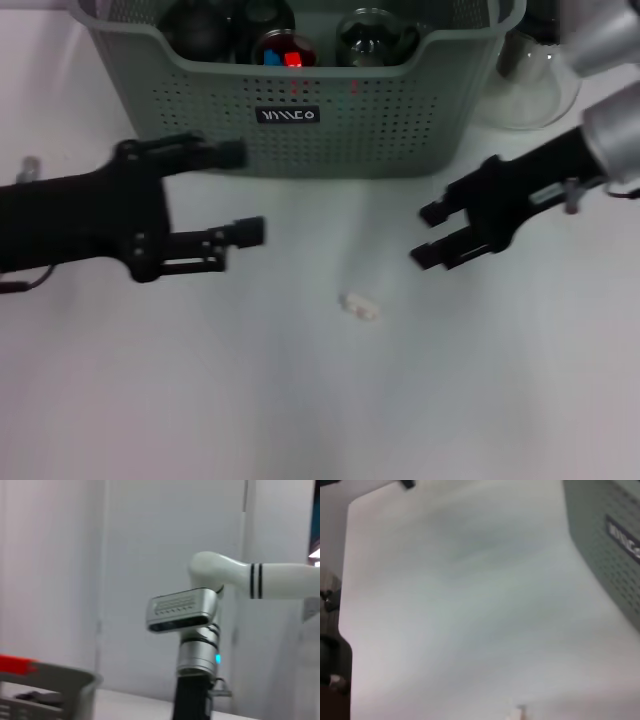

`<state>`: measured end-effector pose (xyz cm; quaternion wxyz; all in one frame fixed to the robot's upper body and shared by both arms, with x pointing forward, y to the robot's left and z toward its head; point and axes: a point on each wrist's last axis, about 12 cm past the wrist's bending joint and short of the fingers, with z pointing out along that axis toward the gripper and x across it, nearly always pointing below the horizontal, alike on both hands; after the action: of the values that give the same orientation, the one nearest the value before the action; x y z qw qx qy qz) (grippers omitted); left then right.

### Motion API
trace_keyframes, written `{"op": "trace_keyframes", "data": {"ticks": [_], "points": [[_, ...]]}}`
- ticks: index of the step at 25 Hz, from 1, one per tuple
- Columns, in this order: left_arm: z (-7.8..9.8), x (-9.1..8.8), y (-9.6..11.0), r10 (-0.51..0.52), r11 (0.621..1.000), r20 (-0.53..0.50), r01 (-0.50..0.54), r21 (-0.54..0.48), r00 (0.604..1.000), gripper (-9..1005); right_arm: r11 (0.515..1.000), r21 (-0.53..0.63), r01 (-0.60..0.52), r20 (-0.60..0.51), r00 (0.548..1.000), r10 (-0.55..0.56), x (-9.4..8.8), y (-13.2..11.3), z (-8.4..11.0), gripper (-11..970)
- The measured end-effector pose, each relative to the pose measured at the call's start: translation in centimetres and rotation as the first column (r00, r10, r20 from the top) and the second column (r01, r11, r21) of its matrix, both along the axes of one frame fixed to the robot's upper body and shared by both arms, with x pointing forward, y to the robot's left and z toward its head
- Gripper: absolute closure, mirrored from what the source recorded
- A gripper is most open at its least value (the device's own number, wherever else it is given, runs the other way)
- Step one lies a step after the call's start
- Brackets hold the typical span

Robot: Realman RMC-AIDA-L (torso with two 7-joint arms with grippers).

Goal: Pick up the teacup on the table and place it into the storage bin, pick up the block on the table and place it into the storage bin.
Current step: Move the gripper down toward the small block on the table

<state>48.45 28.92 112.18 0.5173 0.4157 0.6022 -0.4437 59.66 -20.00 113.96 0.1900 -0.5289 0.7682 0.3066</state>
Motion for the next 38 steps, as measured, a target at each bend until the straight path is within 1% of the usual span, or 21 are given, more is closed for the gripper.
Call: {"op": "trace_keyframes", "data": {"ticks": [3, 6, 8, 12, 16, 19, 22, 30, 38], "points": [[-0.6, -1.0, 1.3, 0.065, 0.998, 0.042, -0.065, -0.004, 0.997, 207, 0.999, -0.03, -0.042, -0.02, 0.999, 0.042, 0.1, 2.4, 0.4, 298], [-0.9, -1.6, 1.8, 0.08, 0.997, 0.059, -0.08, 0.011, 0.995, 206, 0.992, -0.096, -0.078, -0.047, 0.996, 0.074, 0.1, 5.0, 0.8, 298], [-1.1, -1.8, 1.9, 0.075, 0.996, 0.071, -0.078, 0.038, 0.995, 206, 0.984, -0.156, -0.086, -0.066, 0.995, 0.076, 0.1, 6.3, 0.9, 298], [-1.5, -1.9, 2.1, 0.058, 0.993, 0.091, -0.067, 0.097, 0.994, 205, 0.964, -0.261, -0.046, -0.092, 0.996, 0.023, 0.1, 8.3, 0.8, 298], [-1.5, -1.8, 2.3, 0.054, 0.991, 0.116, -0.067, 0.117, 0.992, 206, 0.949, -0.314, -0.025, -0.099, 0.995, -0.007, -0.1, 9.8, 0.9, 298], [-1.4, -1.7, 2.3, 0.047, 0.99, 0.142, -0.064, 0.123, 0.989, 207, 0.941, -0.338, -0.028, -0.095, 0.995, -0.005, -0.4, 11.0, 0.6, 298], [-1.3, -1.4, 2.2, 0.04, 0.99, 0.152, -0.06, 0.124, 0.988, 207, 0.938, -0.346, -0.029, -0.088, 0.996, -0.002, -0.7, 11.8, -0.1, 298], [-1.1, -0.9, 1.9, 0.038, 0.992, 0.155, -0.056, 0.117, 0.987, 209, 0.931, -0.365, -0.033, -0.047, 0.999, 0.017, -1.2, 12.7, -1.5, 298], [-1.2, -0.8, 1.9, 0.048, 0.991, 0.15, -0.065, 0.115, 0.988, 210, 0.914, -0.405, -0.03, -0.005, 1.0, 0.031, -1.6, 13.1, -2.9, 298]]}}
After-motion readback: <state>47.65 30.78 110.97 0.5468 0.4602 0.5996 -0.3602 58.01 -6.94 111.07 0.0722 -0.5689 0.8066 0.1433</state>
